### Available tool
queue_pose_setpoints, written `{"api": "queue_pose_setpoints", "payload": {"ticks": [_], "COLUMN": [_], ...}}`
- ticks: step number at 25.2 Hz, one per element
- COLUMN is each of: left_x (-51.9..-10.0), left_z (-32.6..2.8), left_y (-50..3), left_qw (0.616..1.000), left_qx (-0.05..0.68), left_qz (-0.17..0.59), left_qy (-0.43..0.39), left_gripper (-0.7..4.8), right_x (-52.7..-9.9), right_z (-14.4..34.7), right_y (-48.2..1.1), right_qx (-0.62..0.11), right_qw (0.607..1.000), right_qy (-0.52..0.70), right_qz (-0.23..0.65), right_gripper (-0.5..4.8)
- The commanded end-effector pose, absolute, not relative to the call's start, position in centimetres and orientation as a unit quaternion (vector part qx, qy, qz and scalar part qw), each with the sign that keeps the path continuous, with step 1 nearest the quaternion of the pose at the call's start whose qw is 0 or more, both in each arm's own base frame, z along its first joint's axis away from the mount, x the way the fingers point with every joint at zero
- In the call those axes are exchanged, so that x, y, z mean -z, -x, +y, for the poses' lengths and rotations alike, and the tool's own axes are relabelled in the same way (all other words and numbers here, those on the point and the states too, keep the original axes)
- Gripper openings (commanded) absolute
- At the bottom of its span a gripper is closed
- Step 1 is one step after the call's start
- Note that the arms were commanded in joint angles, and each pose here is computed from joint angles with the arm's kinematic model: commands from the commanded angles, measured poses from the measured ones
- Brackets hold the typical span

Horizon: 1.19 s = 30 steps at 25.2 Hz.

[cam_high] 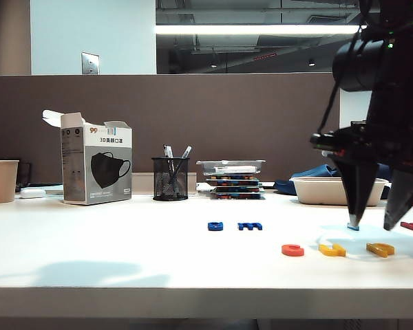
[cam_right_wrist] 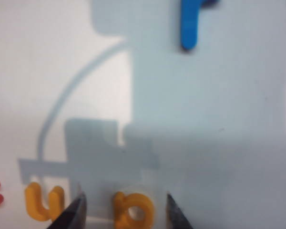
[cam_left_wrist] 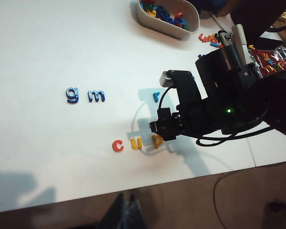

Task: Select the appropriate letters from the row of letter magnets placed on the table to arrange into the word "cup".

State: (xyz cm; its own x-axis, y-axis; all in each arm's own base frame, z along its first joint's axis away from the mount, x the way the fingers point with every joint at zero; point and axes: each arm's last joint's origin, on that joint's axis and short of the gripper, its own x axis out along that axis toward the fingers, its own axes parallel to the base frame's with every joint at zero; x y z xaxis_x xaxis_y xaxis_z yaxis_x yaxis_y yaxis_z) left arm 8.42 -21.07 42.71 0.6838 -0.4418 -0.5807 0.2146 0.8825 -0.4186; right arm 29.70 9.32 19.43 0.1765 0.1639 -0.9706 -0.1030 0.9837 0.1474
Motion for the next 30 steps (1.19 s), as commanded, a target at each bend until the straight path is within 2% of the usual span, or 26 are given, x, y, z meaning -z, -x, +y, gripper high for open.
{"api": "queue_pose_setpoints", "payload": {"ticks": [1,4,5,7,9,13,21,27,30], "left_x": [-42.9,-42.9,-42.9,-42.9,-42.9,-42.9,-42.9,-42.9,-42.9], "left_z": [-21.0,-21.0,-21.0,-21.0,-21.0,-21.0,-21.0,-21.0,-21.0], "left_y": [-8.4,-8.4,-8.4,-8.4,-8.4,-8.4,-8.4,-8.4,-8.4], "left_qw": [0.905,0.905,0.905,0.905,0.905,0.905,0.905,0.905,0.905], "left_qx": [0.182,0.182,0.182,0.181,0.182,0.182,0.182,0.182,0.182], "left_qz": [0.350,0.350,0.350,0.350,0.350,0.350,0.349,0.349,0.349], "left_qy": [0.161,0.161,0.161,0.161,0.161,0.161,0.161,0.161,0.162], "left_gripper": [-0.05,-0.05,-0.05,-0.05,-0.05,-0.05,-0.05,-0.05,-0.05], "right_x": [-20.5,-21.5,-22.3,-23.6,-24.5,-26.2,-30.1,-34.5,-36.1], "right_z": [9.5,9.6,9.7,9.9,10.0,10.1,8.2,3.9,1.4], "right_y": [-30.1,-30.6,-31.0,-31.5,-31.9,-32.5,-31.5,-28.9,-25.9], "right_qx": [-0.090,-0.093,-0.099,-0.106,-0.112,-0.113,-0.058,-0.015,0.017], "right_qw": [0.773,0.781,0.789,0.802,0.811,0.829,0.878,0.914,0.931], "right_qy": [-0.025,-0.027,-0.025,-0.024,-0.022,-0.019,0.007,-0.027,-0.046], "right_qz": [0.627,0.617,0.606,0.587,0.574,0.548,0.475,0.405,0.361], "right_gripper": [2.12,2.06,1.66,0.47,-0.07,-0.07,-0.07,-0.07,-0.07]}}
